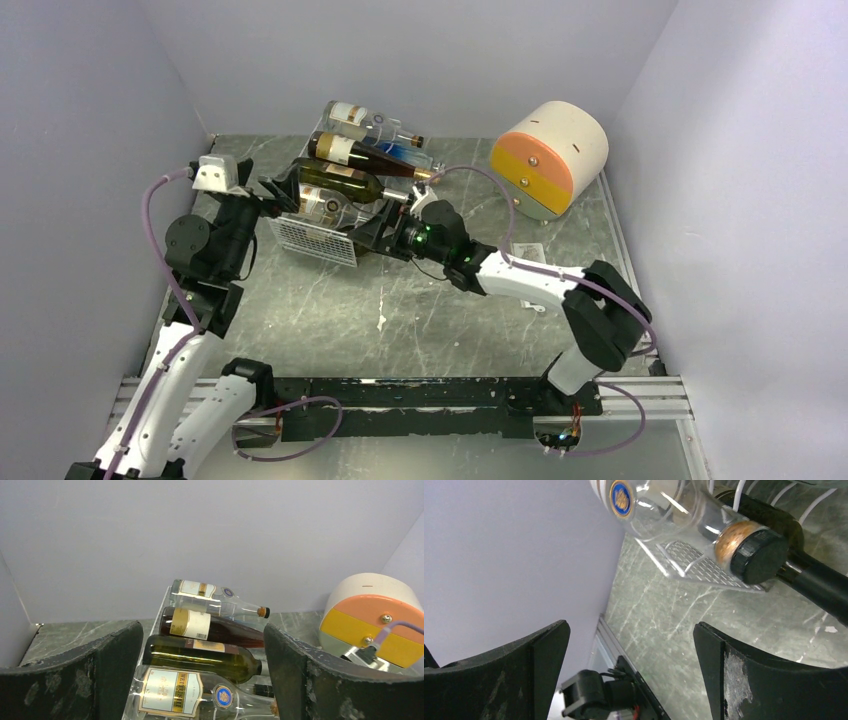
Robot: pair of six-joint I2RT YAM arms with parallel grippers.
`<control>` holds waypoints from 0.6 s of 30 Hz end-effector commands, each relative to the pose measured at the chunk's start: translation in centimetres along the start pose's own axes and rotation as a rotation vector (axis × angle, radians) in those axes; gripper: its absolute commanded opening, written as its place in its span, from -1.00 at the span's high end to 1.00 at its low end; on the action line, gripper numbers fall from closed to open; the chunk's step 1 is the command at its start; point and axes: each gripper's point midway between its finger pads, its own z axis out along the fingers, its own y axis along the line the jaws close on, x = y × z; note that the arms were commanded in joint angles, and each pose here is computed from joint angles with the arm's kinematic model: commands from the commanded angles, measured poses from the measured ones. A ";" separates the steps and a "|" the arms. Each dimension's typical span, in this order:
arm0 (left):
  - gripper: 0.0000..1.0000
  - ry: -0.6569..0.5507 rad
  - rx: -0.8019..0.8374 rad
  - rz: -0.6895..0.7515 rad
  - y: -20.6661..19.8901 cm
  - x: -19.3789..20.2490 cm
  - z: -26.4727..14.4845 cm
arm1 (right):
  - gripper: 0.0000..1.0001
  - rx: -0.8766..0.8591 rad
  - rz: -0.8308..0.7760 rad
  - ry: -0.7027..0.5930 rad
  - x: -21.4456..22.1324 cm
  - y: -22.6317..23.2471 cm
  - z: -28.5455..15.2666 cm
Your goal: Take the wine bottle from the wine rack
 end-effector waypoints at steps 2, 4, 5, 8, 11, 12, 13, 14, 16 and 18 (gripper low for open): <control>-0.87 -0.058 0.000 0.021 -0.4 -1.4 -0.1 | -1.00 -0.107 0.150 -0.056 -2.1 1.2 1.2; -0.87 -0.056 0.005 0.020 -0.6 -1.4 -0.1 | -1.00 -0.080 0.187 -0.075 -2.5 0.3 1.7; -0.87 -0.058 0.008 0.019 -0.7 -1.4 -0.1 | -0.99 -0.074 0.204 -0.085 -2.7 -0.1 1.9; -0.87 -0.057 0.013 0.022 -1.0 -1.3 -0.2 | -0.98 -0.049 0.266 -0.103 -3.0 -1.4 2.4; -0.88 -0.057 0.018 0.026 -1.2 -1.3 -0.2 | -0.96 -0.032 0.312 -0.119 -3.1 -2.6 2.7; -0.87 -0.057 0.020 0.026 -1.3 -1.4 -0.3 | -0.95 -0.029 0.323 -0.124 -3.2 -2.9 2.8; -0.87 -0.057 0.021 0.025 -1.3 -1.4 -0.3 | -0.95 -0.025 0.330 -0.128 -3.2 -3.2 2.9; -0.88 -0.057 0.023 0.025 -1.4 -1.4 -0.3 | -0.95 -0.026 0.335 -0.131 -3.3 -3.4 3.0; -0.87 -0.058 0.030 0.023 -1.6 -1.4 -0.3 | -0.90 -0.023 0.350 -0.143 -3.6 -3.9 3.2; -0.87 -0.054 0.034 0.023 -1.7 -1.3 -0.3 | -0.83 -0.034 0.354 -0.143 -3.7 -4.2 3.5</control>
